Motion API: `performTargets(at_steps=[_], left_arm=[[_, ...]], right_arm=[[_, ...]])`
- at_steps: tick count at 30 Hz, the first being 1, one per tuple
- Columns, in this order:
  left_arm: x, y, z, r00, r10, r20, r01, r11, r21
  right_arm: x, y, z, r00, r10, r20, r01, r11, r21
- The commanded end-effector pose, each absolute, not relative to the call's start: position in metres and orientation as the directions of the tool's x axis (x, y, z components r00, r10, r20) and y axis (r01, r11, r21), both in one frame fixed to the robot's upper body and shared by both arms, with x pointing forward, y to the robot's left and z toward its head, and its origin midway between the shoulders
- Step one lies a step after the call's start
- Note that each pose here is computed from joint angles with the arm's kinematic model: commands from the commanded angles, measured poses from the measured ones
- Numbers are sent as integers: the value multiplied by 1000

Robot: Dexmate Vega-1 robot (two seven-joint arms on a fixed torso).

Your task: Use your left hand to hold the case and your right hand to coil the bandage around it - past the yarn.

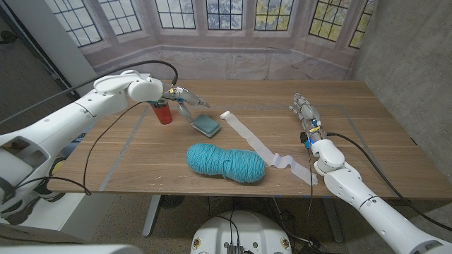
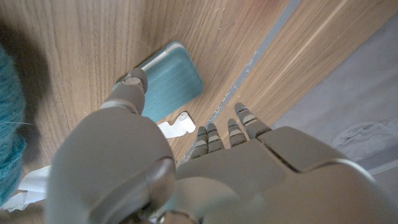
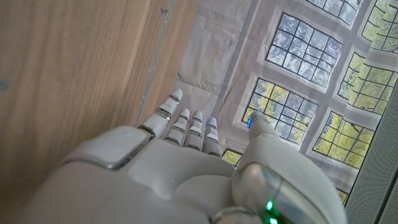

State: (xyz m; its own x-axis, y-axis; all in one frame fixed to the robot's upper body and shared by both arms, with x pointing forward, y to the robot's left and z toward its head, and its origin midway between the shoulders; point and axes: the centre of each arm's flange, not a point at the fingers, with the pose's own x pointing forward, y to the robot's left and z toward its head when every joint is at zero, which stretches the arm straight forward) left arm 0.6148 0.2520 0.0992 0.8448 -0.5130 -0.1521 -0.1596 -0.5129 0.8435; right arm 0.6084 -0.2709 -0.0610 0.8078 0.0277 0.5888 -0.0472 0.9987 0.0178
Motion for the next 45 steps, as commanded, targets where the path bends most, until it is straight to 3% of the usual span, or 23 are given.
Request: performTargets(at_steps=[1, 45], left_arm=[[627, 248, 94, 845, -507, -170, -155, -537, 829], [638, 235, 72, 838, -523, -153, -225, -587, 778]], right_arm=[[611, -273, -65, 811, 16, 585, -41, 999, 30], [615, -291, -74, 811, -6, 585, -31, 998, 54]])
